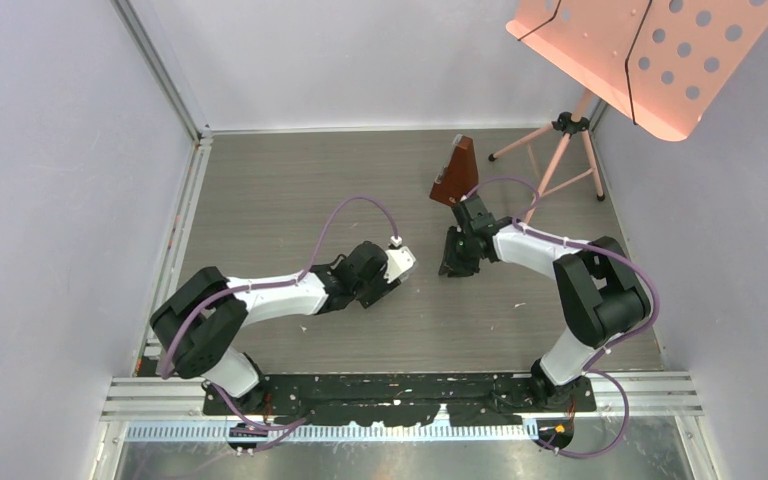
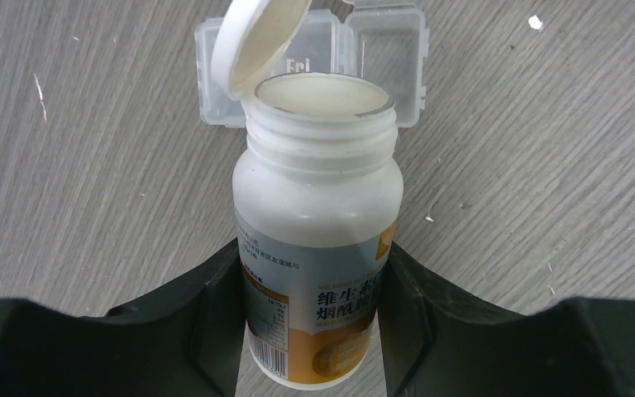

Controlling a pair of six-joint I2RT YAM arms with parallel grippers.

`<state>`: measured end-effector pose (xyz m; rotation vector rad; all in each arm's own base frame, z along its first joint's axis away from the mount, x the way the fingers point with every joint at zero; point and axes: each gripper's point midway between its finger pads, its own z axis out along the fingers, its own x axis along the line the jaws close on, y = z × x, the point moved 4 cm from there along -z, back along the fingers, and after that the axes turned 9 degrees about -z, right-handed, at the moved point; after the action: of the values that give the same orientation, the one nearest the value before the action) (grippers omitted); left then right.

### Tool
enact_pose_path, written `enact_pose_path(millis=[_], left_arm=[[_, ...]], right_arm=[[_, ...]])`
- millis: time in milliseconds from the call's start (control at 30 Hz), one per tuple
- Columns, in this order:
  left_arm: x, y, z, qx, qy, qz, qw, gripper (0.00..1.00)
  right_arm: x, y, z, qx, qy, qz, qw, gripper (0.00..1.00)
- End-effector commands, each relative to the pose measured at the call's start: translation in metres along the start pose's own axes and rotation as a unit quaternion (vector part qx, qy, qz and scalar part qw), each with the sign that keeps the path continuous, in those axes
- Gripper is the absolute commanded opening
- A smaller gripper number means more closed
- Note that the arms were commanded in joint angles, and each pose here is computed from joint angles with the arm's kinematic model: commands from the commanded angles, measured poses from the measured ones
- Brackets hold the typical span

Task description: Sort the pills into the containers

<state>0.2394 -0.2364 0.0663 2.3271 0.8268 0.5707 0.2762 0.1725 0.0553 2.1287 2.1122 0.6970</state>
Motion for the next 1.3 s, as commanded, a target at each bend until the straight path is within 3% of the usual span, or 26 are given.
enact_pose_path(millis=[0, 1267], left_arm=[[-0.001, 0.018, -0.007, -0.007, 0.008, -0.016, 1.0, 0.0], [-0.012, 0.027, -0.011, 0.068, 0.006, 0.04, 0.997, 0.0]], right_arm=[[-0.006, 0.0, -0.001, -0.001, -0.003, 0.002, 1.0, 0.33], [-0.014, -0.026, 0.017, 0.032, 0.033, 0.046, 0.998, 0.33]])
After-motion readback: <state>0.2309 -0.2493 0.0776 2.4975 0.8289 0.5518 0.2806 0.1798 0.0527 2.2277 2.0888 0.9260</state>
